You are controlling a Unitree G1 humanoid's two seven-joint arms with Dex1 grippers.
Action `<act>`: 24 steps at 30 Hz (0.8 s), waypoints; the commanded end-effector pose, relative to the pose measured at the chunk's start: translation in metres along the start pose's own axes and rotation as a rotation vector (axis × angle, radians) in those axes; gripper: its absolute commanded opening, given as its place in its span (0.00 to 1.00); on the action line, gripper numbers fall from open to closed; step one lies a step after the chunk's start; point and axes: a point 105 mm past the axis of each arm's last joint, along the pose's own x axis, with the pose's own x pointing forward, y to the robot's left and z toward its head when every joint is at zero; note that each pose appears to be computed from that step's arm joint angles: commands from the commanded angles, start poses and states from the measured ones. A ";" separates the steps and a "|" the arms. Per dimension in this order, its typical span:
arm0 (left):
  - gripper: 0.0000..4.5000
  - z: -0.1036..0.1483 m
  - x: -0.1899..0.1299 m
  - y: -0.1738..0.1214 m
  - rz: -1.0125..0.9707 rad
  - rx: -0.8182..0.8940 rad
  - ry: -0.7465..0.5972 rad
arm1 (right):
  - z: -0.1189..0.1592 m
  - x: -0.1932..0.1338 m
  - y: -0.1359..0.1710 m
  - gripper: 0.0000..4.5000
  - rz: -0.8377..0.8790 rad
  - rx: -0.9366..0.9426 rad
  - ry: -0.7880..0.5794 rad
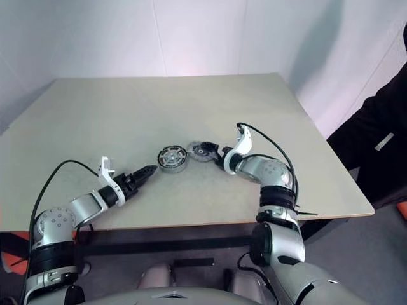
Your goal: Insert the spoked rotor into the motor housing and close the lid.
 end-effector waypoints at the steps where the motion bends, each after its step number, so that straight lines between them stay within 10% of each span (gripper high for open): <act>1: 0.82 0.007 -0.002 -0.007 -0.013 0.036 -0.020 | 0.010 0.008 -0.004 0.99 -0.031 -0.002 -0.036; 24: 0.82 0.001 0.000 -0.007 -0.010 0.022 -0.020 | -0.002 0.056 0.065 0.99 0.170 -0.029 -0.054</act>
